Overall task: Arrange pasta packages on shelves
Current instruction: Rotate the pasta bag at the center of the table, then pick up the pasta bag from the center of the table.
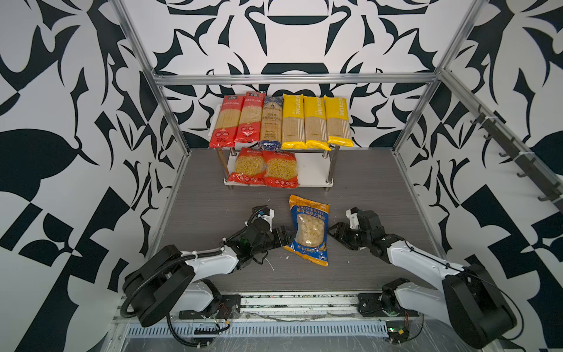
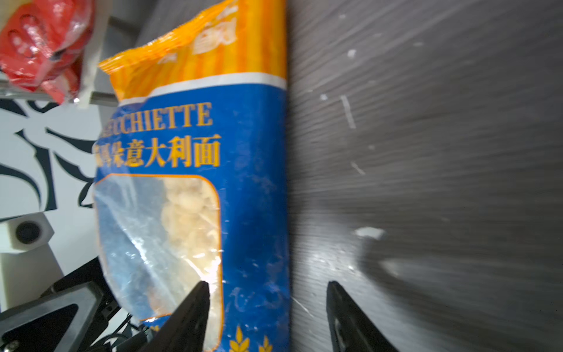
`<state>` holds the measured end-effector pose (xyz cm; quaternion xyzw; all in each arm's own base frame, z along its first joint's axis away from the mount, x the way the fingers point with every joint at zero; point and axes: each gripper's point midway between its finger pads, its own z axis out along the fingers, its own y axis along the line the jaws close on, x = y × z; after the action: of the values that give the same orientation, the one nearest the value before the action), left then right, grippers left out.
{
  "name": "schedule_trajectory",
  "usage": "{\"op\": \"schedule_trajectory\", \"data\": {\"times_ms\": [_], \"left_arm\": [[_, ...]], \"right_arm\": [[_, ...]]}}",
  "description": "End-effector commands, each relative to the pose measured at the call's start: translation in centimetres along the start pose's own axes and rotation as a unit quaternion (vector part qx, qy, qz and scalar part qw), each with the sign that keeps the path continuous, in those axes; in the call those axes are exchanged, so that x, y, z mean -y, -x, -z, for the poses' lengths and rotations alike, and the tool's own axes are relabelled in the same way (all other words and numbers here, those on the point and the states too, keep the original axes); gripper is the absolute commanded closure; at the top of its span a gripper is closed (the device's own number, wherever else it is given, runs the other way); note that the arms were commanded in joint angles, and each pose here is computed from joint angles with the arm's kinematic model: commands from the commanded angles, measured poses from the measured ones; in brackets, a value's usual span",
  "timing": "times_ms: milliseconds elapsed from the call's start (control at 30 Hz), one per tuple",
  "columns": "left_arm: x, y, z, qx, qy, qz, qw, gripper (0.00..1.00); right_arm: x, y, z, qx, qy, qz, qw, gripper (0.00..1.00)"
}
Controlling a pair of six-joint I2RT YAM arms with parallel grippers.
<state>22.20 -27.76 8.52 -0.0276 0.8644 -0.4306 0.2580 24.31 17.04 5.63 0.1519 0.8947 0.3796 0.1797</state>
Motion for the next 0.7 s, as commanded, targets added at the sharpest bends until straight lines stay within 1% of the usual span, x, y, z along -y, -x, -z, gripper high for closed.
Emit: {"op": "schedule_trajectory", "data": {"times_ms": [0, 200, 300, 367, 467, 567, 600, 667], "left_arm": [[0.5, -0.6, -0.1, -0.022, -0.002, -0.012, 1.000, 0.16], [0.9, -1.8, -2.2, -0.061, 0.006, -0.038, 0.997, 0.16], [0.4, -2.1, -2.9, -0.076, 0.019, -0.055, 0.995, 0.19], [0.1, -2.2, -3.2, -0.081, 0.027, -0.065, 0.994, 0.23], [0.0, -2.5, -3.6, -0.090, 0.026, -0.069, 0.993, 0.32], [0.2, -2.8, -3.6, -0.096, 0.017, -0.064, 0.993, 0.43], [0.2, -2.9, -3.5, -0.096, 0.016, -0.062, 0.993, 0.46], [0.2, -2.9, -3.3, -0.094, 0.013, -0.061, 0.994, 0.51]], "right_arm": [[-1.3, 0.3, -0.4, 0.005, 0.044, 0.006, 0.999, 0.35], [-0.9, -0.2, -1.5, -0.001, 0.048, 0.008, 0.999, 0.33], [-0.9, -0.7, -2.3, -0.014, 0.057, 0.015, 0.998, 0.33], [-0.9, -1.0, -2.8, -0.022, 0.063, 0.020, 0.998, 0.36], [-1.4, -1.3, -3.5, -0.030, 0.087, 0.023, 0.995, 0.46], [-2.1, -1.2, -3.6, -0.018, 0.121, 0.021, 0.992, 0.67], [-2.2, -1.1, -3.6, -0.010, 0.129, 0.021, 0.991, 0.73], [-2.5, -1.0, -3.4, -0.003, 0.138, 0.023, 0.990, 0.79]]}}
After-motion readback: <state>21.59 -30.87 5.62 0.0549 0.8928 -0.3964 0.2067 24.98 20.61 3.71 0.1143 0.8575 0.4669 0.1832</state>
